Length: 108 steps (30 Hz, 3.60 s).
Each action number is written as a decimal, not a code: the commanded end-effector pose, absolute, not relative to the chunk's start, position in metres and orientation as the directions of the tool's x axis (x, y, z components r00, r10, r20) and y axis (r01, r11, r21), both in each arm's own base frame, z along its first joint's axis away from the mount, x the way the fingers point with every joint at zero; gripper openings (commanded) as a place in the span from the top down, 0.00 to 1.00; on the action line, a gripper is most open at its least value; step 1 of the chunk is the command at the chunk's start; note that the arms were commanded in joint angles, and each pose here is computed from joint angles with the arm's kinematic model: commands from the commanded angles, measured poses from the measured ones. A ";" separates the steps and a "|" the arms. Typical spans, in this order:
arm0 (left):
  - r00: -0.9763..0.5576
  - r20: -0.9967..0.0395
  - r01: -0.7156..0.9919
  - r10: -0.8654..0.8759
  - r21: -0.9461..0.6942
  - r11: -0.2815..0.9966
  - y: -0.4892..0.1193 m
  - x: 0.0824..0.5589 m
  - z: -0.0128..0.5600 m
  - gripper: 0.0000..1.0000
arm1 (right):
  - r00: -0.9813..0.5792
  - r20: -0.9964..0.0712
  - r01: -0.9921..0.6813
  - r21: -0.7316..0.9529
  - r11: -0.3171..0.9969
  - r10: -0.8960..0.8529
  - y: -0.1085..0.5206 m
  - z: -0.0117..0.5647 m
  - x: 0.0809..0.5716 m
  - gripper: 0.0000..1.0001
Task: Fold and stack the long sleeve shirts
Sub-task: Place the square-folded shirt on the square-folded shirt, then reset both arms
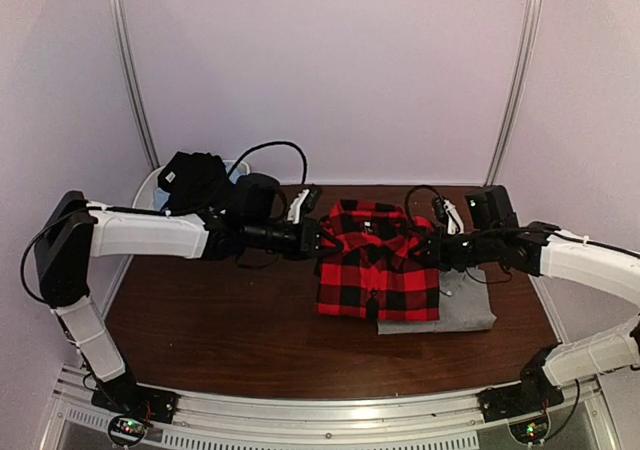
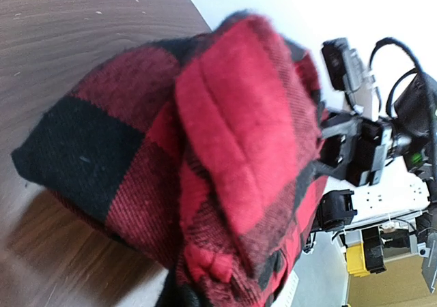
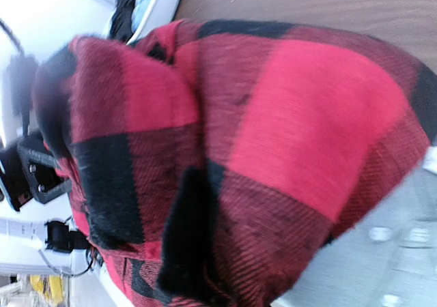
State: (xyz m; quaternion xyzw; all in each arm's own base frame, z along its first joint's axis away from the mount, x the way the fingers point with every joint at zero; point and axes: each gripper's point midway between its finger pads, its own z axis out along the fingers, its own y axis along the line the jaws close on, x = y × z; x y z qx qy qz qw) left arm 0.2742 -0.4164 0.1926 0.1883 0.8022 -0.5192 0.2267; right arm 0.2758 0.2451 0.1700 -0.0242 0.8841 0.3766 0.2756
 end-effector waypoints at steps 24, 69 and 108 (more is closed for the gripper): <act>-0.788 -0.543 0.615 0.290 -0.711 0.341 -0.564 0.312 0.086 1.00 | -0.852 -0.402 0.209 0.327 0.922 0.336 0.036 0.103 0.289 1.00; -0.639 -0.747 0.692 0.185 -0.452 0.563 -0.471 0.348 0.174 0.35 | -0.745 -0.607 0.136 0.267 0.954 0.276 0.023 0.170 0.320 0.21; -0.182 -0.983 0.117 -0.029 -0.051 0.992 -0.098 0.298 0.307 0.02 | -0.320 -0.929 -0.073 0.220 0.973 0.186 0.037 0.288 0.309 0.00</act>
